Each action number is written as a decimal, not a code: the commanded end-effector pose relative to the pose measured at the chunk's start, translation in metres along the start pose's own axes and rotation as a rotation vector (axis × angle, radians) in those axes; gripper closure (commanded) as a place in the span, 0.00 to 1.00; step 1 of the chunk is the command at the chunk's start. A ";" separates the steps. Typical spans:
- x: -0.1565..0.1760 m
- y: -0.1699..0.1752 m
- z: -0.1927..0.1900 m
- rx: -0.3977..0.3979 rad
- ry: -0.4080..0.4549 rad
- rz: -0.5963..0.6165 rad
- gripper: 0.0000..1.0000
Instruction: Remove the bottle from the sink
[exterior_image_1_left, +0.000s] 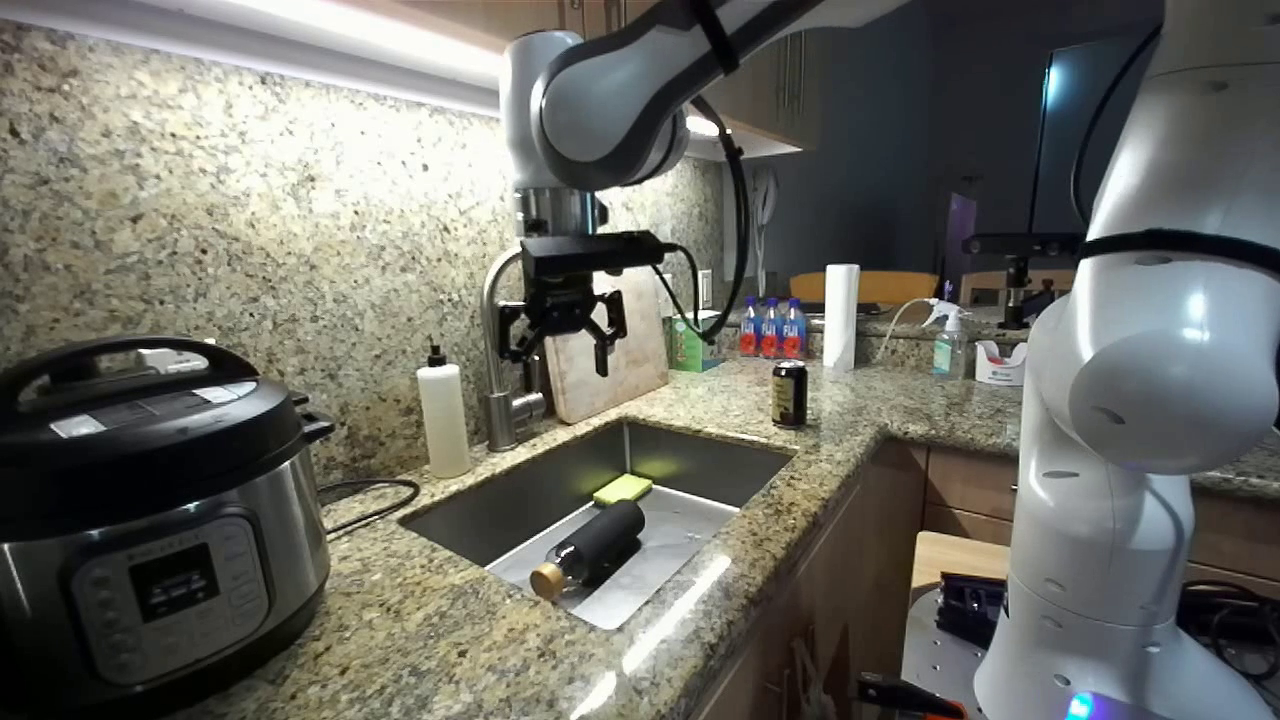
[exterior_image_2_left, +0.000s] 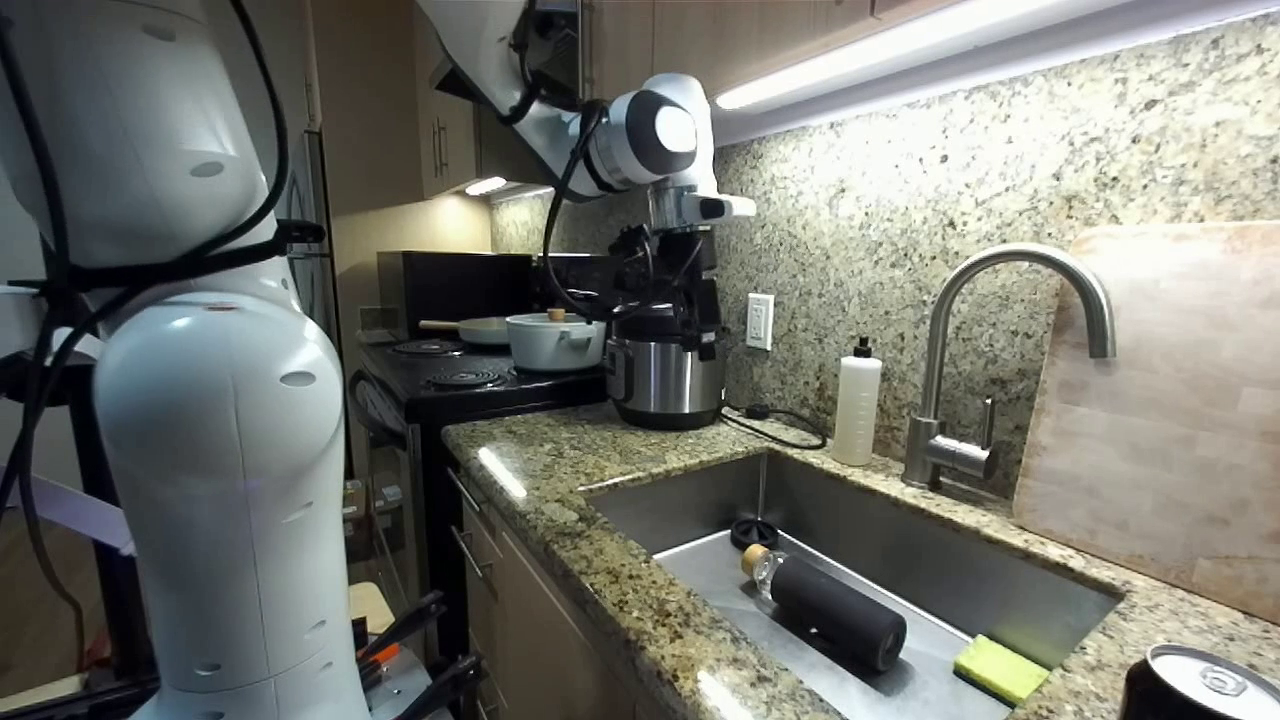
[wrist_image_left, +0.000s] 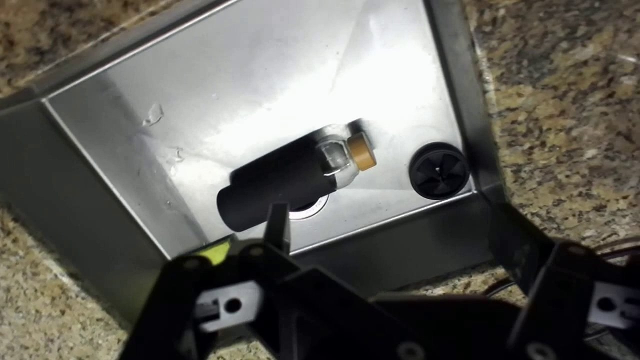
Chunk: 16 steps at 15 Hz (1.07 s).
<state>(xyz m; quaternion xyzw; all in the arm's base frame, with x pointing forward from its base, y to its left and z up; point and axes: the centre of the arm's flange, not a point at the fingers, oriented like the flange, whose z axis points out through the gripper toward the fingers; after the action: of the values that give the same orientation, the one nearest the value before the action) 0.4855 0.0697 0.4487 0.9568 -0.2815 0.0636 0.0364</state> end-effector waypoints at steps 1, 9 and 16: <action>0.015 -0.046 0.025 0.071 -0.041 0.180 0.00; 0.070 -0.081 0.090 0.211 -0.082 0.555 0.00; 0.110 -0.058 0.112 0.324 -0.057 0.882 0.00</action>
<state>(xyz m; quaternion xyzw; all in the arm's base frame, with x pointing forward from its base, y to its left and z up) 0.6165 0.0582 0.3538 0.7865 -0.5999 0.0751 -0.1264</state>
